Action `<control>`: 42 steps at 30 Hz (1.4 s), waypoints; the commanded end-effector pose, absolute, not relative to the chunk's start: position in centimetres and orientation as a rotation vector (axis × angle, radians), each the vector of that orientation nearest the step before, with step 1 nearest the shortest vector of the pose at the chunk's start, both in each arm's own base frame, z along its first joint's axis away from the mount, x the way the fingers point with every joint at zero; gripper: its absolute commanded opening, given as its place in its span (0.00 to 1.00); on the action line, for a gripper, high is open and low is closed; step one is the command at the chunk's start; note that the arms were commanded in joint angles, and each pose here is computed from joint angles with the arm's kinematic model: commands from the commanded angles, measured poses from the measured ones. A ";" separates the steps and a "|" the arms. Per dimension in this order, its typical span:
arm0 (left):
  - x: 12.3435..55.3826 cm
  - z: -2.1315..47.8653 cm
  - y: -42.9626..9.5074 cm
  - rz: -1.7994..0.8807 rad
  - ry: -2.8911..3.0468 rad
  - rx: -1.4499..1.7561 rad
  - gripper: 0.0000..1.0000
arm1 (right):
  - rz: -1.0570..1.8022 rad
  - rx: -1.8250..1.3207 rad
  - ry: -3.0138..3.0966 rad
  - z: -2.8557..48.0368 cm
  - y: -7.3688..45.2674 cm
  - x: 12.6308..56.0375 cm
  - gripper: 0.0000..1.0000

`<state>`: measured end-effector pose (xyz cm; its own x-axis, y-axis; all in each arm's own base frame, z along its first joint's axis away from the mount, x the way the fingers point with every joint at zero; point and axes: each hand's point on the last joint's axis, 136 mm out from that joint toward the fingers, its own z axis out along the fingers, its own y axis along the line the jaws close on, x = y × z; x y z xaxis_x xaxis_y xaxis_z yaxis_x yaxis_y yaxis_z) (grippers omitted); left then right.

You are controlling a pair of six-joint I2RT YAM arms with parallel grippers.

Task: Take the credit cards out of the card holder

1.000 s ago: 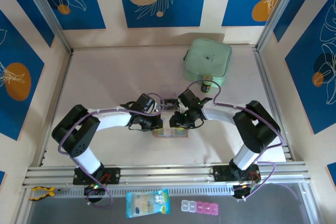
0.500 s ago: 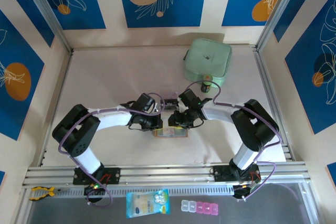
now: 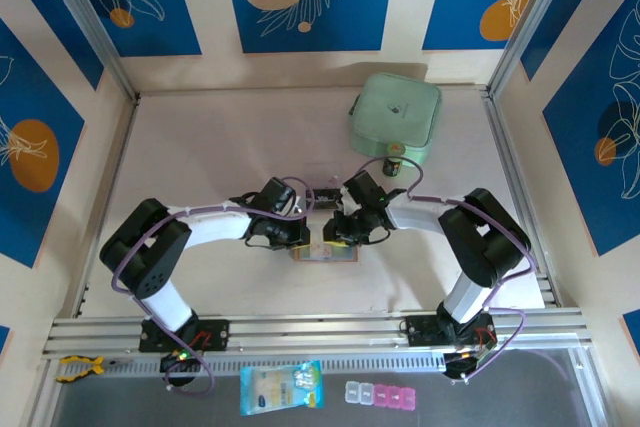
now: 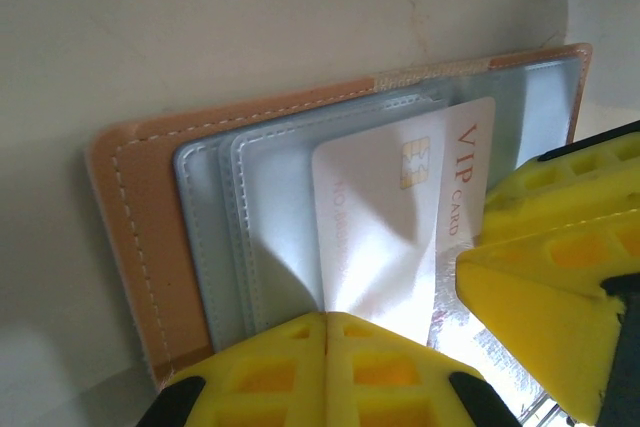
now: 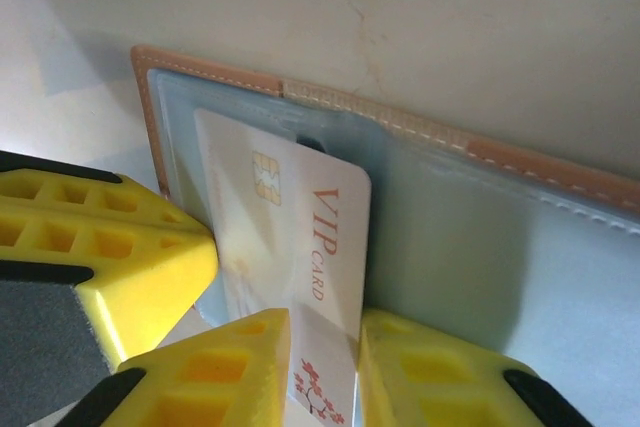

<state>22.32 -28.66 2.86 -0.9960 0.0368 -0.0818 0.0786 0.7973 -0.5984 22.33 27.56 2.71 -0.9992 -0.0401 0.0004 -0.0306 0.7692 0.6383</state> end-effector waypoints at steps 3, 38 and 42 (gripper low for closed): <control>22.1 1.9 -28.2 -0.916 2.957 0.092 0.00 | -1.180 0.050 -2.886 3.9 28.1 22.1 0.19; 22.9 5.2 -28.8 -0.966 2.889 0.097 0.05 | -1.031 0.297 -3.084 8.3 23.3 22.1 0.00; 23.3 5.7 -28.7 -0.969 2.882 0.083 0.07 | -0.958 0.585 -3.115 9.5 22.9 22.6 0.00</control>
<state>22.62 -28.76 4.26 -0.9955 0.0321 -0.0895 0.0796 0.7965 -0.5994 22.62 23.40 8.11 -0.9714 -0.1492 -0.1846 -0.2293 0.7908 0.5675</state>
